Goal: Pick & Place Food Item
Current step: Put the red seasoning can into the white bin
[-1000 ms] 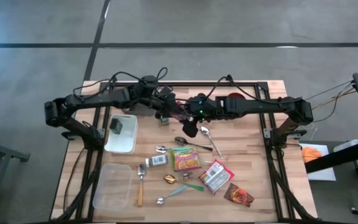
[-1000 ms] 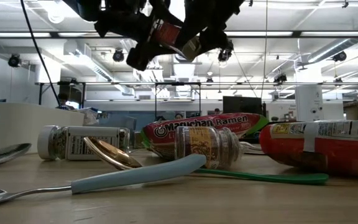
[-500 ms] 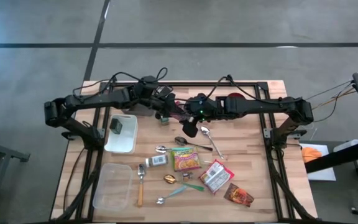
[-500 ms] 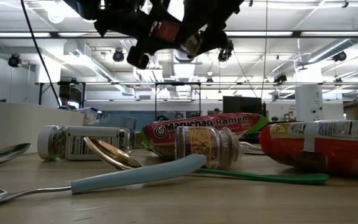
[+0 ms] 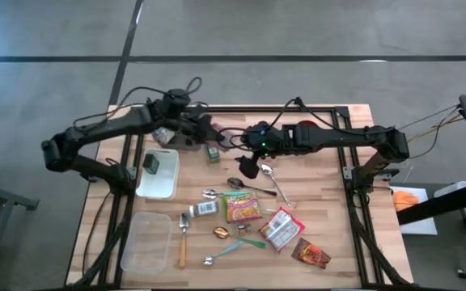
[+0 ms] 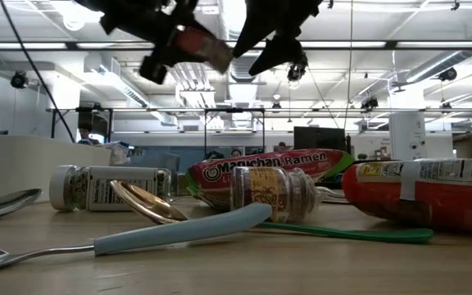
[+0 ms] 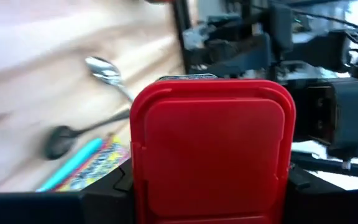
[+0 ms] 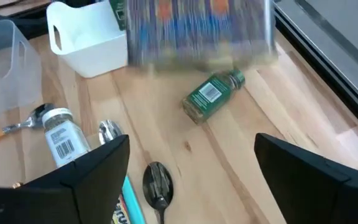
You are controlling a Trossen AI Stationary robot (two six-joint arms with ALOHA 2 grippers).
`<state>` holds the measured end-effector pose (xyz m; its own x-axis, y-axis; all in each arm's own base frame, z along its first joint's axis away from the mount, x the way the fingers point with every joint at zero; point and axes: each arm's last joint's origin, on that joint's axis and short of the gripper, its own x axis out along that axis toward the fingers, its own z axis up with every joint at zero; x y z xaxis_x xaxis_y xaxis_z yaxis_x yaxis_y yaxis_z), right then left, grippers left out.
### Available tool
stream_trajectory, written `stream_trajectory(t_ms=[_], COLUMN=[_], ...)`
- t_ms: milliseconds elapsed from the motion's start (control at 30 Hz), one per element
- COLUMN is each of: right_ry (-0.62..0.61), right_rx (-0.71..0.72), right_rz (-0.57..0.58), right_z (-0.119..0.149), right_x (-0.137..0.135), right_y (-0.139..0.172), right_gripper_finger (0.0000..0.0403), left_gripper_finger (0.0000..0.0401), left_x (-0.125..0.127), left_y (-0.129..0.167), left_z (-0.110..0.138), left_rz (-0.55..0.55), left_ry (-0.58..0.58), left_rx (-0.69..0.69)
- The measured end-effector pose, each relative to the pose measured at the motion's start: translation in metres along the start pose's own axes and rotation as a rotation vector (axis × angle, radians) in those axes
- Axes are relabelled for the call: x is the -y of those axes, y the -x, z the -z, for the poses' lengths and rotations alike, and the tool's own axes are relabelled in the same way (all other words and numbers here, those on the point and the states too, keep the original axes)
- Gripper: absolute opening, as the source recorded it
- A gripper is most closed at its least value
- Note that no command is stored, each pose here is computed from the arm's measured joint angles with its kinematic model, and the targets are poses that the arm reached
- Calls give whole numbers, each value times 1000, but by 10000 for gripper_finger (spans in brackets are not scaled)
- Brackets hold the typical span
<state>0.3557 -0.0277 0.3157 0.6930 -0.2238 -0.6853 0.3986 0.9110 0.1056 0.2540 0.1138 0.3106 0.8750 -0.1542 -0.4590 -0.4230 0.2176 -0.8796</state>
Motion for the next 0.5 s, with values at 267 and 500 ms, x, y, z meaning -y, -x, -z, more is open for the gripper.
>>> stream_trajectory(t_ms=[267, 500], right_ry=[2, 3], right_rx=[-29, -34], right_rz=[12, 15], right_z=[3, 3], right_x=[1, 2], right_y=[1, 0], right_gripper_finger=[298, 268], left_gripper_finger=[194, 194], left_x=[-20, -37], left_y=[52, 80], left_z=[34, 60], left_rz=[-376, -716], left_ry=[46, 90], left_rx=[61, 92])
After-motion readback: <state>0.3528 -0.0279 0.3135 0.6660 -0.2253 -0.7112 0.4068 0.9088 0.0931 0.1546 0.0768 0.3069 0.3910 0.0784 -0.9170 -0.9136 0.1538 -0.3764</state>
